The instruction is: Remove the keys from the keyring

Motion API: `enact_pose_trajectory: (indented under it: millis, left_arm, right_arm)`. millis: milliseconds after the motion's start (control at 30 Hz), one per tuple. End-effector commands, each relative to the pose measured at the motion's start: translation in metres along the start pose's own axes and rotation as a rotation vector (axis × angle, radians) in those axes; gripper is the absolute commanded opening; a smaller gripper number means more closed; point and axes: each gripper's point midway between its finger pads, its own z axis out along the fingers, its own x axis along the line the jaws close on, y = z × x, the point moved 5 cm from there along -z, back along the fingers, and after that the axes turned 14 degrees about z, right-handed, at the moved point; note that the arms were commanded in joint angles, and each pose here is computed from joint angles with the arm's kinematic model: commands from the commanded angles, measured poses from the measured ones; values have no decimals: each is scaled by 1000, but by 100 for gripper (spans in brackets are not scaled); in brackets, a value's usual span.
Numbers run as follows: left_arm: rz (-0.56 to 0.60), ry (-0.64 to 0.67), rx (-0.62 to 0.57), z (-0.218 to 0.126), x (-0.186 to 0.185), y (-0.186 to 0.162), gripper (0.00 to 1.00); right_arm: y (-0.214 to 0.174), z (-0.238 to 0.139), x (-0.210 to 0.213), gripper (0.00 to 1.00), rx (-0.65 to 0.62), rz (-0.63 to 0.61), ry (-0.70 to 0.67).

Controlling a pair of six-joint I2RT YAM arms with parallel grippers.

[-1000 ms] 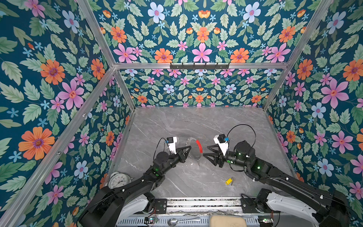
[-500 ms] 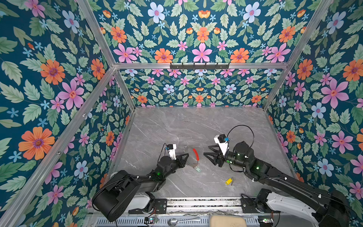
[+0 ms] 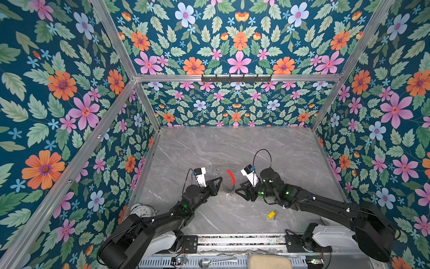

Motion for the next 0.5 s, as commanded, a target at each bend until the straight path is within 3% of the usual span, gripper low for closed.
enact_pose_trajectory:
  millis: [0,467]
  left_arm:
    - [16,12,0,-1,1,1,0]
    - [12,-26,-17,-3,-8,7,0]
  right_arm:
    - [-2,7,-1,58,8,-8,10]
    - [-9,36,-12,49,36,-36,-24]
